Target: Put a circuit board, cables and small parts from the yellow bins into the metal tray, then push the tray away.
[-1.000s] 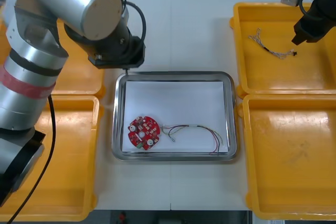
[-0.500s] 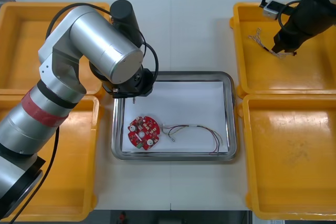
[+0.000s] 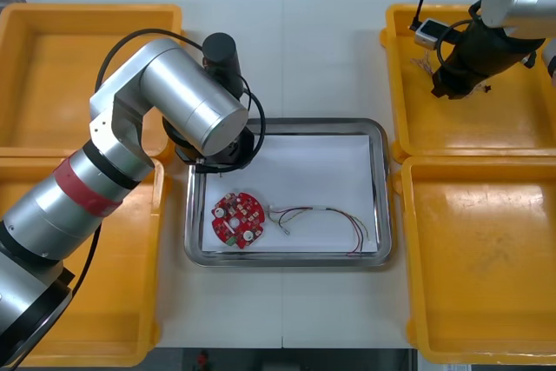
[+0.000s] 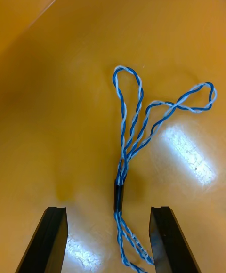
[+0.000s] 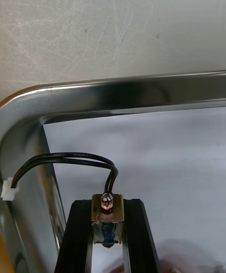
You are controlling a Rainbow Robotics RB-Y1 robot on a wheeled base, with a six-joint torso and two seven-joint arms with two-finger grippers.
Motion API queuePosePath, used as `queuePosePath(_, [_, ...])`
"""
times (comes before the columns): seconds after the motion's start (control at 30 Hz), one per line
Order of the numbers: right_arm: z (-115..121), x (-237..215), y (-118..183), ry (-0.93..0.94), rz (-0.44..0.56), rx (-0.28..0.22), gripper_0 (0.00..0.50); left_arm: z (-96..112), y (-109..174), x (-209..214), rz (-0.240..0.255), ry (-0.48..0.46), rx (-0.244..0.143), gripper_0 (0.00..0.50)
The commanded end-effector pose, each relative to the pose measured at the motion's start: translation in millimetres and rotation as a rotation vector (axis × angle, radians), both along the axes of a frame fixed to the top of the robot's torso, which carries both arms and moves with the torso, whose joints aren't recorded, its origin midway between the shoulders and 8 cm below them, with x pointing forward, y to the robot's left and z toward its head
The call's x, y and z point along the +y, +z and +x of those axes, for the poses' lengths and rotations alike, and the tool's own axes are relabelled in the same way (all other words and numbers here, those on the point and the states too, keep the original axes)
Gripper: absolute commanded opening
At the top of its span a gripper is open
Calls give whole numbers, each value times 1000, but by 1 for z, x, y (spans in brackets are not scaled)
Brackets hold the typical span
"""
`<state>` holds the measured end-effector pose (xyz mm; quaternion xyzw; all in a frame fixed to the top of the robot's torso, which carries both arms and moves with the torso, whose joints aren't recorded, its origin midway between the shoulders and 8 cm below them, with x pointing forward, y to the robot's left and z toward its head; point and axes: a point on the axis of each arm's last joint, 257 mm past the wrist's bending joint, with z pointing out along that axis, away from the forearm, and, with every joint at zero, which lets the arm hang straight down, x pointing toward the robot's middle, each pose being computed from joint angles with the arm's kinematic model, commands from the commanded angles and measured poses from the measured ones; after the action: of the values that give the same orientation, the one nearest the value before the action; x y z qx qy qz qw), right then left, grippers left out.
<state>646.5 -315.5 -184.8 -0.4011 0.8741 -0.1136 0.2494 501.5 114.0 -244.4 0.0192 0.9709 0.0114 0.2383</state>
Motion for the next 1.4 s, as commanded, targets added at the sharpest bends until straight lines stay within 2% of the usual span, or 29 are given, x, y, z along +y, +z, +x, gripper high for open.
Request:
queuePosePath(0.03, [14,10,21,33,-18,-46,500,-2,-6,-11,-42,48,-12,161])
queuePosePath(0.1, [14,7,17,24,-13,-47,500,-1,-7,-12,-49,47,-15,298])
queuePosePath(0.13, [14,5,15,20,-12,-47,500,-1,-7,-13,-51,47,-17,326])
queuePosePath(0.2, [15,2,10,8,-4,-47,500,-1,-7,-13,-51,47,-17,447])
queuePosePath(0.27, [15,-1,7,0,-2,-46,500,-1,-7,-13,-52,47,-18,500])
queuePosePath(0.47, [14,0,3,-3,6,-41,494,-1,3,-16,-71,49,-29,500])
queuePosePath(0.6, [13,6,0,3,12,-35,479,-6,20,-16,-84,49,-29,500])
queuePosePath(0.67, [12,6,-2,6,13,-32,435,-9,30,-17,-92,46,-27,500])
queuePosePath(0.7, [12,6,-3,5,13,-32,354,-11,37,-16,-96,43,-27,500])
queuePosePath(0.73, [11,5,-6,5,14,-28,191,-14,45,-16,-101,40,-27,500])
queuePosePath(0.77, [10,5,-6,2,17,-25,74,-14,49,-16,-105,39,-27,500])
queuePosePath(0.8, [10,5,-7,4,16,-25,0,-17,57,-13,-106,38,-25,500])
queuePosePath(1.07, [10,3,-6,3,10,-27,0,-22,108,14,-147,50,-22,500])
queuePosePath(1.27, [8,-14,21,2,-21,-35,0,-4,150,40,-208,88,-101,500])
queuePosePath(1.4, [-2,-24,42,-3,-31,-10,0,4,165,61,-214,110,-136,500])
